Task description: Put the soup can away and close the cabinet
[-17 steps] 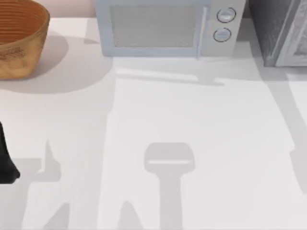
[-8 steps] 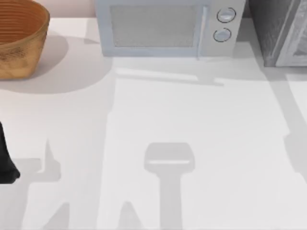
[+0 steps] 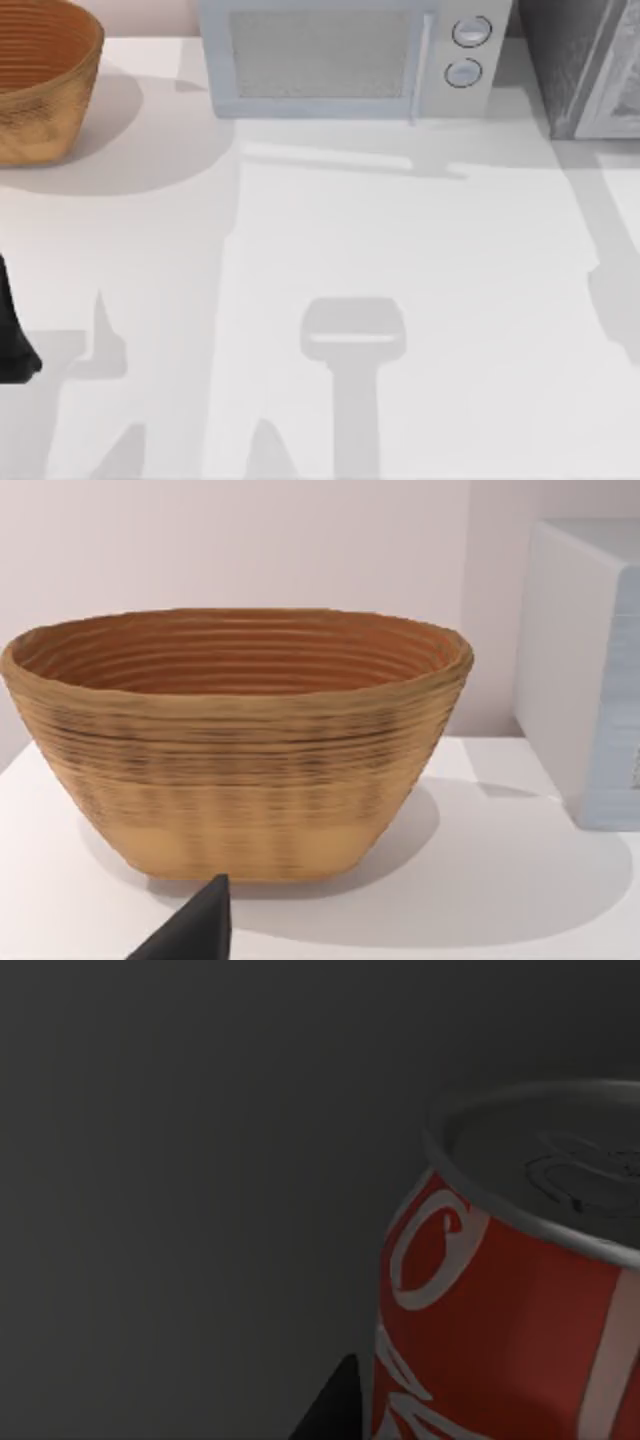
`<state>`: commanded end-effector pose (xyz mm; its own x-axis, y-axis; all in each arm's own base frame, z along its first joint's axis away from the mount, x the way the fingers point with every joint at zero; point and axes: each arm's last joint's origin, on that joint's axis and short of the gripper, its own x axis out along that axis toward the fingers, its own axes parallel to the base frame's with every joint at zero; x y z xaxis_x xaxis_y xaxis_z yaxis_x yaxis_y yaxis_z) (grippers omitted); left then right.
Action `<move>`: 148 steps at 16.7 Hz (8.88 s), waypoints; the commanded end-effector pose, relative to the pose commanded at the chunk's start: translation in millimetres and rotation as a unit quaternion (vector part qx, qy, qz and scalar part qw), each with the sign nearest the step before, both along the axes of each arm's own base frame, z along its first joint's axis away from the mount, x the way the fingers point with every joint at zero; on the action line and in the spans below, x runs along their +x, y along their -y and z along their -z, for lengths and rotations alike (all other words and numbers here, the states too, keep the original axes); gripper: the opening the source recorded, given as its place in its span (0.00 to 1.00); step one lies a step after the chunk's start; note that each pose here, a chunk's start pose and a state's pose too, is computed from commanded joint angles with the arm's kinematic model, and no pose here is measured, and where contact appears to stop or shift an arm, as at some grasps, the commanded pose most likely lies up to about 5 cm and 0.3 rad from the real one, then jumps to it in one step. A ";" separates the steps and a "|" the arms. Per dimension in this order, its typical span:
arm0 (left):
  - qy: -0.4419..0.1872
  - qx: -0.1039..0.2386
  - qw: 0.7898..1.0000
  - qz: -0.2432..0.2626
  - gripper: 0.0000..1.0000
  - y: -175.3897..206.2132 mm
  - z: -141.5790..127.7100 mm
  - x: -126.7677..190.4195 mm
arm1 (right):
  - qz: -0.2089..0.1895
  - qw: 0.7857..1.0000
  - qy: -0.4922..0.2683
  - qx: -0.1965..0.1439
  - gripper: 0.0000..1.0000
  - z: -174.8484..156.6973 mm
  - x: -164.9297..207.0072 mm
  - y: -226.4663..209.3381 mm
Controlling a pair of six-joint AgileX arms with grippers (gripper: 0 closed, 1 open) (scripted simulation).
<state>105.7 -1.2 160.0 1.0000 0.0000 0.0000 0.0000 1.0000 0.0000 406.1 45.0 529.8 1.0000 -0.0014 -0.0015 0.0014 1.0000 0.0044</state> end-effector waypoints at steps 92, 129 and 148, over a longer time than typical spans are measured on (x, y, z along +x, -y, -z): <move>0.000 0.000 1.000 0.000 1.00 0.0 0.0 0.0 | -0.002 1.000 -0.002 -0.002 1.00 370.2 -252.2 246.4; 0.000 0.000 1.000 0.000 1.00 0.0 0.0 0.0 | 0.001 1.000 -0.014 0.024 1.00 50.1 -240.5 272.3; 0.000 0.000 1.000 0.000 1.00 0.0 0.0 0.0 | 0.000 0.999 -0.030 0.039 1.00 34.1 -178.3 193.2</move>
